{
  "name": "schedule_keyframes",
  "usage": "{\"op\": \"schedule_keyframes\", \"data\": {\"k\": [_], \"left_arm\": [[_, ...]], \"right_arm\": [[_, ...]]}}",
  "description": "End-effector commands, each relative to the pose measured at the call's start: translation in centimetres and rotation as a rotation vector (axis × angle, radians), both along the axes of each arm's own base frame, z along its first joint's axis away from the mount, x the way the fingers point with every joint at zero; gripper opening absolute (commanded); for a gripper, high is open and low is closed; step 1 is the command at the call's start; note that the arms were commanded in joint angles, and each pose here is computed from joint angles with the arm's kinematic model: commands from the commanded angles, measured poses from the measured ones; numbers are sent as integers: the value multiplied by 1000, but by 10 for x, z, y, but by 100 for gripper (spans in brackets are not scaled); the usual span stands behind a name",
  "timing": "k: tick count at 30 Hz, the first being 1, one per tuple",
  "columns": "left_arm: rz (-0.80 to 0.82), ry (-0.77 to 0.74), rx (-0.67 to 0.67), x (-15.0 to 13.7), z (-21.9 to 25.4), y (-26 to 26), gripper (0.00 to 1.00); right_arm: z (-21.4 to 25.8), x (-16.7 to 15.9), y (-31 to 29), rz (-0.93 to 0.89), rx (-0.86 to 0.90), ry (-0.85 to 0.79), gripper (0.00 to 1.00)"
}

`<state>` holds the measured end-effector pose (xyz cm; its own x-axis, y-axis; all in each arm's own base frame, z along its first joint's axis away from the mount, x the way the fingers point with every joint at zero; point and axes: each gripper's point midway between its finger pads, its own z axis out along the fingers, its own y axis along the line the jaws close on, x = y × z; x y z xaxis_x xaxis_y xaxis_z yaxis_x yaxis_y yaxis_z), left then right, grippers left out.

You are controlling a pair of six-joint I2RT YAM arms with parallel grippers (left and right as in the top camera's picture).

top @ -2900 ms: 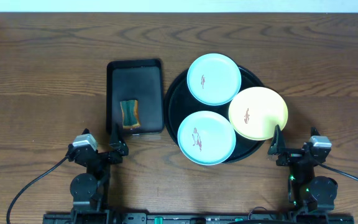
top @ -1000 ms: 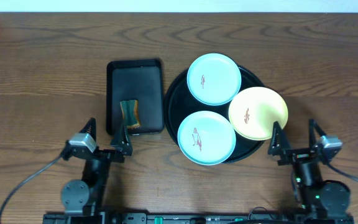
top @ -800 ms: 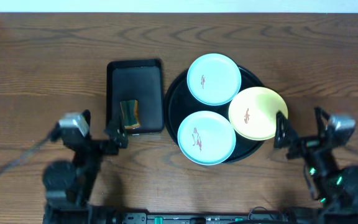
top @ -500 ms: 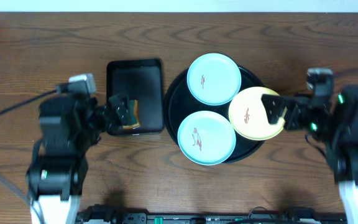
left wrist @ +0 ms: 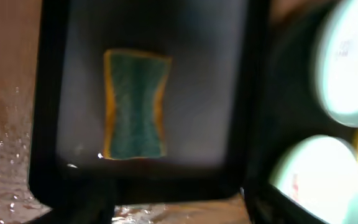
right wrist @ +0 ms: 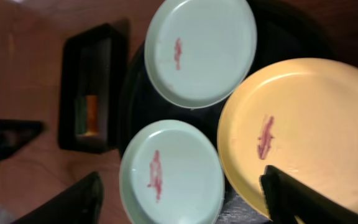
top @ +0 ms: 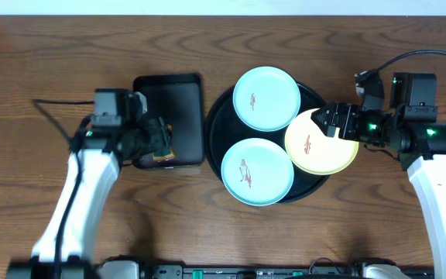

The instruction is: Clean dirty plates on tray and stack at the side

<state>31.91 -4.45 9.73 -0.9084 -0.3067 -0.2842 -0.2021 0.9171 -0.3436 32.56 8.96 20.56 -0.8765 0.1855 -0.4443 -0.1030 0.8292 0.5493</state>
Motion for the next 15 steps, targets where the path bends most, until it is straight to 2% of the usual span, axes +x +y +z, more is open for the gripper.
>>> {"op": "schedule_keyframes", "data": {"k": [1,2,5,9,12,13,15], "left_arm": [[22,88,29,2,-28,6,54],[35,130,19,0,-39,5,49],[30,199,36,-3,-62,5,44],[26,225,46,2,-83,5,36],[44,246,109,2,-97,17,19],[44,253,115,2,-100,18,8],[41,258,115,2,-103,17,8]], "right_arm": [[13,-2,11,44,34,-24,76],[13,-3,11,44,34,-19,76],[11,-6,11,44,34,-3,76],[10,-8,11,43,34,6,75],[10,-8,11,43,34,7,74],[10,-8,11,43,34,7,74],[9,-8,11,43,34,10,75]]}}
